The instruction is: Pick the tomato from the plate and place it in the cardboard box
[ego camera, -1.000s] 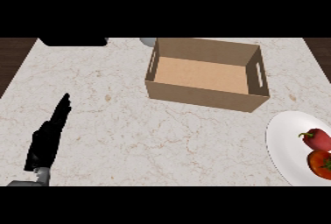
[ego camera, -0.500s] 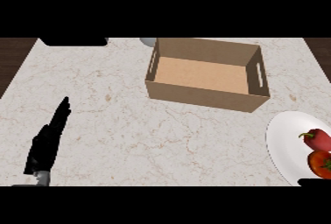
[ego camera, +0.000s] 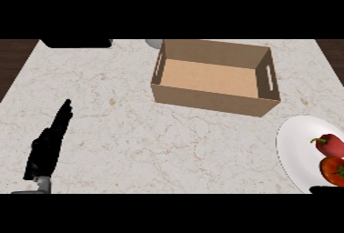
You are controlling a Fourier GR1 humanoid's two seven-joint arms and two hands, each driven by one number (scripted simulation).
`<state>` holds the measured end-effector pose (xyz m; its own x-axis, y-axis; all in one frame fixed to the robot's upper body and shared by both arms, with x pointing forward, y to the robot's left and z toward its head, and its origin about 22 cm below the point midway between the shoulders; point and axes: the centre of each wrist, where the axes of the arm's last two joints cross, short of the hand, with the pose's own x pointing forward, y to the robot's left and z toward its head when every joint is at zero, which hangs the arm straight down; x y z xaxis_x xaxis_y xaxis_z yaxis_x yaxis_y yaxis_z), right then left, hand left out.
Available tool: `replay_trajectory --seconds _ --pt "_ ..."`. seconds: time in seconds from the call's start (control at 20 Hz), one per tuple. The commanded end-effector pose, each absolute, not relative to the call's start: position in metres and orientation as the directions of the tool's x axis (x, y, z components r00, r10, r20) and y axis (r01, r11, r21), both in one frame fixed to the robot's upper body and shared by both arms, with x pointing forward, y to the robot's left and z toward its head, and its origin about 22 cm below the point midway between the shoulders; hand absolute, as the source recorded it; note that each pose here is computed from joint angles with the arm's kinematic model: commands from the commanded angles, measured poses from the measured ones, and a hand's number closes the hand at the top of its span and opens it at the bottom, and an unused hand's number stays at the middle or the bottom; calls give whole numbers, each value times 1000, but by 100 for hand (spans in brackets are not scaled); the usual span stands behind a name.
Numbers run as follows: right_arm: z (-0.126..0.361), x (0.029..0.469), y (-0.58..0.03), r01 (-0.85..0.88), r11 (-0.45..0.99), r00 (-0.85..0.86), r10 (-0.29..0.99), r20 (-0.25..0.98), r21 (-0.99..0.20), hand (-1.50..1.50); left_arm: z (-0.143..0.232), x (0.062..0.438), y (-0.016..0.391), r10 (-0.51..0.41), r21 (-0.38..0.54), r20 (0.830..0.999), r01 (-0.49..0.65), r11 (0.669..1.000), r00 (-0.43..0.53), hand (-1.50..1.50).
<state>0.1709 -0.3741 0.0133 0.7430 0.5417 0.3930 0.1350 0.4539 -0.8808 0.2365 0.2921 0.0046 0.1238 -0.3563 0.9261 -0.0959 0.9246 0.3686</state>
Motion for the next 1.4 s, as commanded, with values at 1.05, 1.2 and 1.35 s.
replay_trajectory --seconds 1.05,1.2,1.35 --pt "52 254 -371 -60 101 188 978 88 -993 150 18 257 261 -359 358 933 18 933 37 0" --pt "67 271 -366 -121 44 -51 997 50 -992 150 20 261 251 -357 356 934 61 933 16 0" --pt "93 289 -382 -117 24 -210 977 48 -993 150 23 264 249 -366 366 931 51 929 -1 0"
